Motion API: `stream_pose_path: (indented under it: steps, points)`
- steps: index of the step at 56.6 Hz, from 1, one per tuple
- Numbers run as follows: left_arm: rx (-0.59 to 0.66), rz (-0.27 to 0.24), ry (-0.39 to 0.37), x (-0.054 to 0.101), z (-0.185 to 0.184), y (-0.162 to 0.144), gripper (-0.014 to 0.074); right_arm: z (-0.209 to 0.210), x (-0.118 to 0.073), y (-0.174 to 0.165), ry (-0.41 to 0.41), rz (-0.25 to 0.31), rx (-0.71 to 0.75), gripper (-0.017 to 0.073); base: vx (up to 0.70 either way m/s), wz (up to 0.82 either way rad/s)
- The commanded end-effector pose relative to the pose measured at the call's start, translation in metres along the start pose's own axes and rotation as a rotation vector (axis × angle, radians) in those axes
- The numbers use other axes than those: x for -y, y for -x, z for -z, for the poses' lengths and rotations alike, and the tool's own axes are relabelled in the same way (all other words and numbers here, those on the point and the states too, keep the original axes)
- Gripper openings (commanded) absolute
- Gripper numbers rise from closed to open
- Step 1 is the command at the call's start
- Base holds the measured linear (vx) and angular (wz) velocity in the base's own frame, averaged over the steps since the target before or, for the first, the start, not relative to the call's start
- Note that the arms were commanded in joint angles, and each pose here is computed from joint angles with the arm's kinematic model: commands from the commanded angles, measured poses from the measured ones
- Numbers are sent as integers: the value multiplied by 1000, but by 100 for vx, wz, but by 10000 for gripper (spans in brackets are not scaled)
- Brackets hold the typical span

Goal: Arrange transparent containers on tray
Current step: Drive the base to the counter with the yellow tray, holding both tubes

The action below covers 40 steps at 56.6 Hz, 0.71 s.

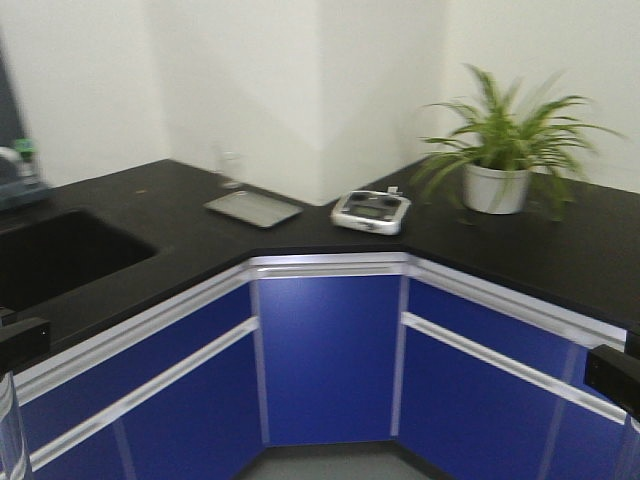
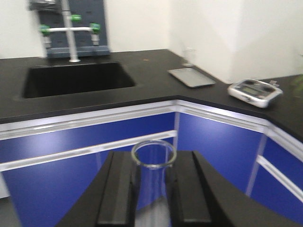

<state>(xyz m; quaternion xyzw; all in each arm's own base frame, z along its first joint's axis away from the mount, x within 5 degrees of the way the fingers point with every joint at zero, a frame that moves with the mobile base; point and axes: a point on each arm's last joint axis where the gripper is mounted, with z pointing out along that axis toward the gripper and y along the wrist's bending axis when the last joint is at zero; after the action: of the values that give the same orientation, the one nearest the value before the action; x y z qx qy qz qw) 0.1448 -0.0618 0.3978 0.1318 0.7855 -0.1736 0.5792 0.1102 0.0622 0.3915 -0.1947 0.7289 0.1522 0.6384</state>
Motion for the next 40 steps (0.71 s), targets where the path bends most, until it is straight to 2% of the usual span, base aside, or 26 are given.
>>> stream_pose_path:
  steps: [1,40]
  points:
    - [119,10,-7,2,8,18,0,5,0,19,7,7,116,-9,-23,77]
    - [119,10,-7,2,8,18,0,5,0,19,7,7,115,-9,-18,67]
